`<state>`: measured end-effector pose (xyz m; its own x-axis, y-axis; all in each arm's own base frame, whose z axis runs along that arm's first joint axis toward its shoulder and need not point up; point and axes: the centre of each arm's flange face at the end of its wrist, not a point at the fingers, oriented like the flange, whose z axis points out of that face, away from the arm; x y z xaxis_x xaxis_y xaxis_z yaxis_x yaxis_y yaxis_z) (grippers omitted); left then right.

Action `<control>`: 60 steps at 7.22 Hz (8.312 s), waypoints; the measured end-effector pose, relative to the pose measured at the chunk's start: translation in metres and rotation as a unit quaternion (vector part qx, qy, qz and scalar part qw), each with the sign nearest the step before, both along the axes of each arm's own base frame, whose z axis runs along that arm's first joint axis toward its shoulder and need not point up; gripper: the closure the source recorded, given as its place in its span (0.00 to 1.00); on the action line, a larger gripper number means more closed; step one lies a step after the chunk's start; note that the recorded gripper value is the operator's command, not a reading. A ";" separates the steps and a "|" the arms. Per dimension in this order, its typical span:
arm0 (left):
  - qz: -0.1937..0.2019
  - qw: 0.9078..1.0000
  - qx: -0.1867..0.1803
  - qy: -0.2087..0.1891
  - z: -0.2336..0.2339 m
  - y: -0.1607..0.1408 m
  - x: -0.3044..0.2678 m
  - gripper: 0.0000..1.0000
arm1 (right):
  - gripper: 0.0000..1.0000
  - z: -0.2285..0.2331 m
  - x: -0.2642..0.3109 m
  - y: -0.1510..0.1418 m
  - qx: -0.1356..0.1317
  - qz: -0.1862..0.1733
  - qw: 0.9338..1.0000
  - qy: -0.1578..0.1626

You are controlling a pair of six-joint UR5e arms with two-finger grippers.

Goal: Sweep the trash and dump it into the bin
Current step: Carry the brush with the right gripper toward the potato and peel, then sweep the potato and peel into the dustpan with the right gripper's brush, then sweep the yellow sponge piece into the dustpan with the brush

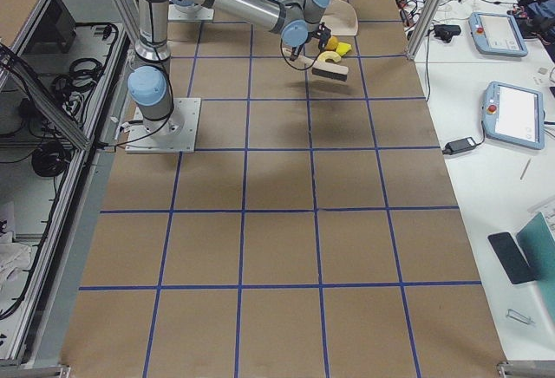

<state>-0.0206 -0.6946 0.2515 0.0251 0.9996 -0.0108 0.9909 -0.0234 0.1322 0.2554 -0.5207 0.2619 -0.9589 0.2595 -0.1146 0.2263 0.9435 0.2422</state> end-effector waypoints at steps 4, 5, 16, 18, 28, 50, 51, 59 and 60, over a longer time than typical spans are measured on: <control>0.003 1.000 -0.001 0.003 -0.002 0.000 0.000 0.94 | 1.00 -0.012 0.026 0.011 0.013 0.005 1.000 -0.001; 0.002 1.000 -0.001 0.004 -0.002 0.000 0.000 0.94 | 1.00 -0.016 0.026 0.010 0.017 0.005 1.000 0.000; 0.001 1.000 0.000 0.002 -0.004 0.001 0.003 0.93 | 1.00 -0.031 0.116 -0.018 -0.051 0.034 0.998 -0.013; 0.009 1.000 -0.002 0.001 -0.004 0.000 0.003 0.93 | 1.00 -0.038 0.137 -0.014 -0.069 0.036 0.997 -0.020; 0.026 1.000 -0.006 0.005 -0.003 -0.001 0.002 0.93 | 1.00 -0.012 0.249 -0.013 -0.065 -0.040 0.994 -0.080; 0.070 0.997 -0.008 -0.041 -0.007 -0.003 -0.010 0.93 | 1.00 -0.021 0.117 -0.131 -0.099 0.117 0.988 0.008; 0.068 0.997 -0.008 -0.045 -0.007 -0.003 -0.012 0.93 | 1.00 -0.022 0.119 -0.138 -0.102 0.115 0.988 0.008; 0.067 0.997 -0.005 -0.046 -0.011 -0.003 -0.014 0.93 | 1.00 -0.039 0.140 -0.157 -0.098 0.100 0.990 0.004; 0.066 0.997 -0.004 -0.046 -0.012 -0.003 -0.015 0.93 | 1.00 -0.041 0.151 -0.151 -0.096 0.104 0.990 0.004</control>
